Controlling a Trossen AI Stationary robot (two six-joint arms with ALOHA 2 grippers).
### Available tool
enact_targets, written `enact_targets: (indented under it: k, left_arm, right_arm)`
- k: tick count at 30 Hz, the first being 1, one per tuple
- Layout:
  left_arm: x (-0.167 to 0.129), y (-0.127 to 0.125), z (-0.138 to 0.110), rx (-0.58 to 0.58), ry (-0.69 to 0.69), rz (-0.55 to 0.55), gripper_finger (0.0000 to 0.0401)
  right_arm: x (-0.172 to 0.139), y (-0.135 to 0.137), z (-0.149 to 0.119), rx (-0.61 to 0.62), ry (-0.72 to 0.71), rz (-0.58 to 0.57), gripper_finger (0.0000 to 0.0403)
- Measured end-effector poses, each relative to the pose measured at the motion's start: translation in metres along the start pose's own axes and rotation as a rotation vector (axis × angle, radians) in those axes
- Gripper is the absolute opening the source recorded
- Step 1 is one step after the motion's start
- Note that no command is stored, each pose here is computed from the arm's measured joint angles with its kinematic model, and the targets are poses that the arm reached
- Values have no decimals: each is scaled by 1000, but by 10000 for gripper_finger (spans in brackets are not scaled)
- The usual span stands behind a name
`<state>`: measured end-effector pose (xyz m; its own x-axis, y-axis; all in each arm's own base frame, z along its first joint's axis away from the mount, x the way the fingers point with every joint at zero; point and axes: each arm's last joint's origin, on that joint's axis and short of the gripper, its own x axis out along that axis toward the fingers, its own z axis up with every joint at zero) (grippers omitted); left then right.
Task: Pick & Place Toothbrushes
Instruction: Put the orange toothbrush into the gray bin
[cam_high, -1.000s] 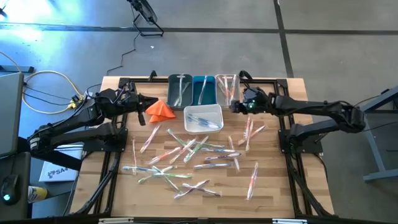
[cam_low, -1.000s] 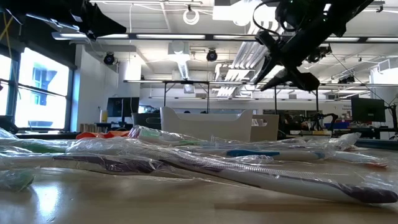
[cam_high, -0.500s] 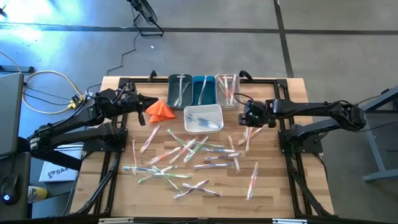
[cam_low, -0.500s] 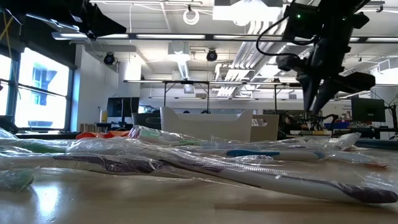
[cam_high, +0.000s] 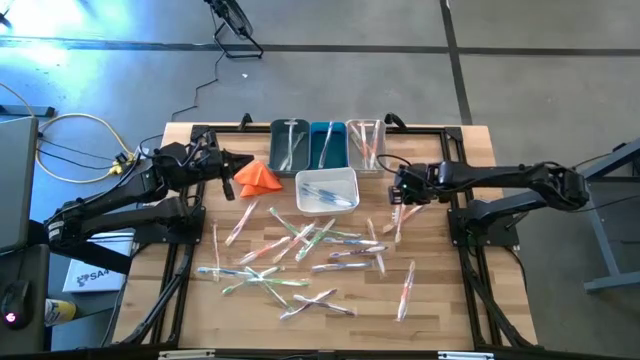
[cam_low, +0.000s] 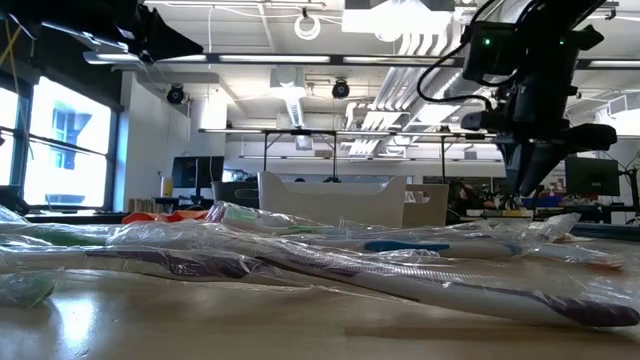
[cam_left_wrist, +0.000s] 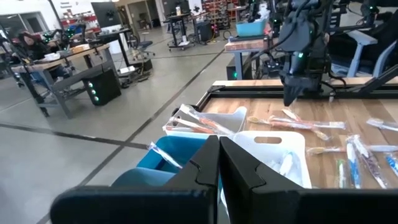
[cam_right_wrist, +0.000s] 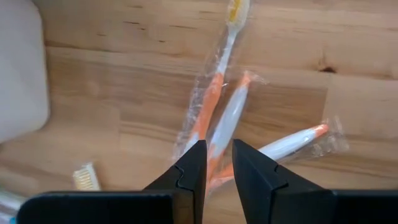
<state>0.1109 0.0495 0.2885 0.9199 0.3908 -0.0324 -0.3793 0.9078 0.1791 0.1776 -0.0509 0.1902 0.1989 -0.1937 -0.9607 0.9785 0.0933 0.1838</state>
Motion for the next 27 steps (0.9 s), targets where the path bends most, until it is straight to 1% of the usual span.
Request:
enact_targets:
  k: [3, 5, 7, 8, 11, 13, 16, 20, 23, 27]
  left_arm:
    - [0, 0, -1, 7, 5, -1, 8]
    - [0, 0, -1, 7, 7, -1, 8]
    - [0, 0, -1, 7, 7, -1, 8]
    - [0, 0, -1, 6, 7, -1, 8]
    - [0, 0, -1, 7, 7, -1, 8]
    - [0, 0, -1, 7, 8, -1, 8]
    - [0, 0, -1, 7, 11, -2, 8]
    - [0, 0, -2, 7, 16, -3, 8]
    - [0, 0, -2, 7, 17, -4, 8]
    - [0, 0, -2, 9, 18, -1, 8]
  right_arm:
    - [2, -2, -1, -59, 3, -6, 70]
    - [2, -1, -1, -120, 5, -1, 70]
    - [2, -1, -1, -141, 4, 4, 70]
    - [2, -1, -1, -128, 6, 4, 70]
    - [2, -1, 0, -17, -5, -4, 70]
    - [2, -2, -1, 33, -13, -17, 71]
    - [5, -2, -1, 59, -18, -45, 83]
    - [13, -1, -1, 96, -32, -95, 119]
    - [20, 3, 0, 104, -28, -110, 142]
    - [33, 8, 0, 131, -25, -128, 152]
